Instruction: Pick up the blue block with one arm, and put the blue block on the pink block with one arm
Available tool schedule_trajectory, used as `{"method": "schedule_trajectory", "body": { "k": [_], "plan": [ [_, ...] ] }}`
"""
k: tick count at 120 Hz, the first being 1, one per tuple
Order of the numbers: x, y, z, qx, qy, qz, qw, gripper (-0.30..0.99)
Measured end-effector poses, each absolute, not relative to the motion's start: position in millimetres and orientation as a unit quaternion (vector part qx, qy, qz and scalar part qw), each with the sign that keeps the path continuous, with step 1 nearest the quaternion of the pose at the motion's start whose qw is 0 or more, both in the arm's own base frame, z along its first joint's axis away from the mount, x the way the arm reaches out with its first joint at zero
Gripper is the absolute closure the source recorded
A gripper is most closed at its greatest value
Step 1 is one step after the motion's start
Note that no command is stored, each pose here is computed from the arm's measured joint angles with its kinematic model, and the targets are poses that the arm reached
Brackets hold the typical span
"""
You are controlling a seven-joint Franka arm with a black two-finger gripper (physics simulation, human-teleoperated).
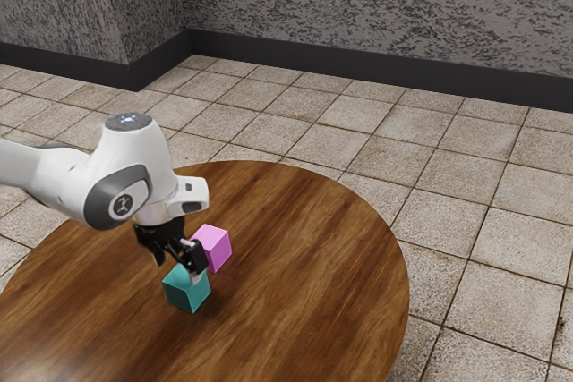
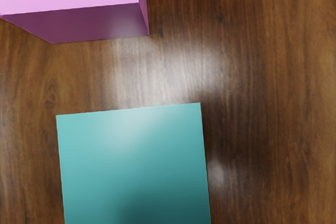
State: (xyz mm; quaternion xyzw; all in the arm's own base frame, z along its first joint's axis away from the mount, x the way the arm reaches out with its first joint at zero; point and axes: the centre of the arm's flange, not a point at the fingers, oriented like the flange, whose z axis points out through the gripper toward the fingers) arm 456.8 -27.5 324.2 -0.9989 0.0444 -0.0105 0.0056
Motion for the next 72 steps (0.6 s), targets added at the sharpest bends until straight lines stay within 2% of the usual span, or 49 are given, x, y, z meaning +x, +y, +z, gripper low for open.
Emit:
{"method": "schedule_trajectory", "body": {
  "k": [72],
  "plan": [
    [470,-13,302,-0.999,0.031,0.001,0.008,0.00]
  ]
}}
